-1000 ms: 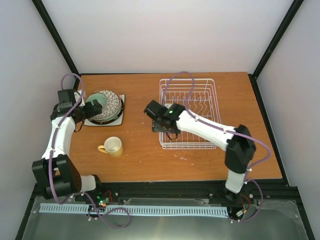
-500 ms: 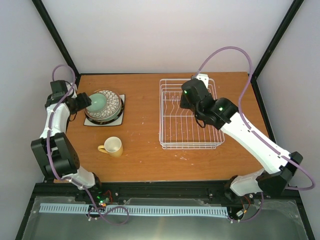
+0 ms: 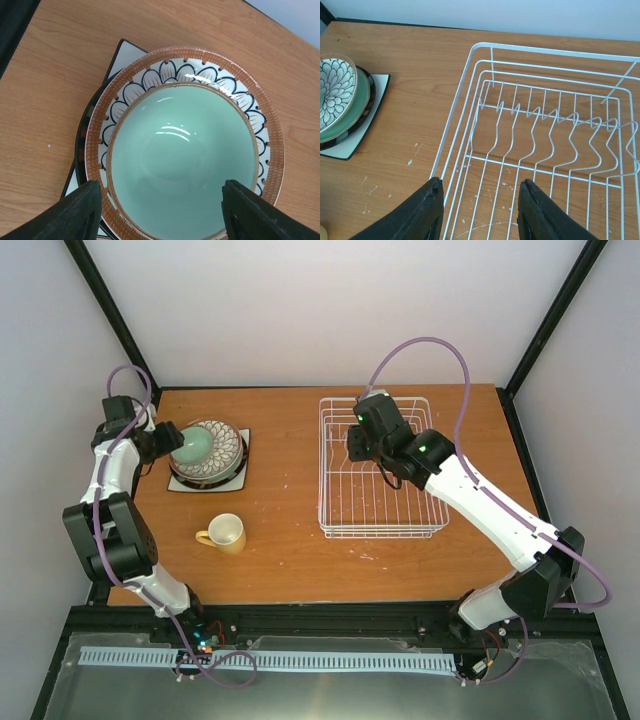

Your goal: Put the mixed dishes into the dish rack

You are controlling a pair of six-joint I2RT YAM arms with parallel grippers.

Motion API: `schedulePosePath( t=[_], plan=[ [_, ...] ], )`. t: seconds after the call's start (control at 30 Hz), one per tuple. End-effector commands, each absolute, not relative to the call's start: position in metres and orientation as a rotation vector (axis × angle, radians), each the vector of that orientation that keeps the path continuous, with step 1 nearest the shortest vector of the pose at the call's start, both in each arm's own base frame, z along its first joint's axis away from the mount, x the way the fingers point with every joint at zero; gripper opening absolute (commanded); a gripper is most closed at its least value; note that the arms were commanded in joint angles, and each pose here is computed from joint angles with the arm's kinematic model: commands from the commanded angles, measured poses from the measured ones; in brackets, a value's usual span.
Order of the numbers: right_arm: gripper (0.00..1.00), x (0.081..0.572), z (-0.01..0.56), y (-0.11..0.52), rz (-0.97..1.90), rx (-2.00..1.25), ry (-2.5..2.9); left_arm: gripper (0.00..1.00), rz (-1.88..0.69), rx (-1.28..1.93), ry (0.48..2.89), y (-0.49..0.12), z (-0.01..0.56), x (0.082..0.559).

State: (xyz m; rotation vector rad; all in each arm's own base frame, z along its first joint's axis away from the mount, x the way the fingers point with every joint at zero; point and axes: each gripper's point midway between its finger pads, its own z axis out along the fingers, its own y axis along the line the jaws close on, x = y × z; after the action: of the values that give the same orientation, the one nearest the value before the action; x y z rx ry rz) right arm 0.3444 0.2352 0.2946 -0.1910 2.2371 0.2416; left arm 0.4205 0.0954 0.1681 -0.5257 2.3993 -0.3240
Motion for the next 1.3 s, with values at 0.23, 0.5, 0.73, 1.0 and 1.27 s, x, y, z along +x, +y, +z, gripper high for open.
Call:
schedulePosePath(
  t=[0.23,0.5,0.73,1.0,1.27],
  plan=[
    [0.42,0.344,0.289,0.241,0.290,-0.220,2.241,0.58,-0.362,-0.491,2.475,0.092,0.131,0.419],
    [0.43,0.344,0.295,0.237,0.281,-0.210,2.221,0.59,-0.317,-0.497,2.464,0.100,0.130,0.426],
    [0.43,0.346,0.292,0.241,0.294,-0.216,2.225,0.44,-0.380,-0.505,2.500,0.097,0.106,0.437],
    [0.43,0.346,0.291,0.243,0.297,-0.223,2.227,0.10,-0.481,-0.492,2.505,0.088,0.093,0.447],
    [0.43,0.348,0.288,0.250,0.328,-0.234,2.221,0.01,-0.509,-0.418,2.413,0.078,0.146,0.447]
  ],
)
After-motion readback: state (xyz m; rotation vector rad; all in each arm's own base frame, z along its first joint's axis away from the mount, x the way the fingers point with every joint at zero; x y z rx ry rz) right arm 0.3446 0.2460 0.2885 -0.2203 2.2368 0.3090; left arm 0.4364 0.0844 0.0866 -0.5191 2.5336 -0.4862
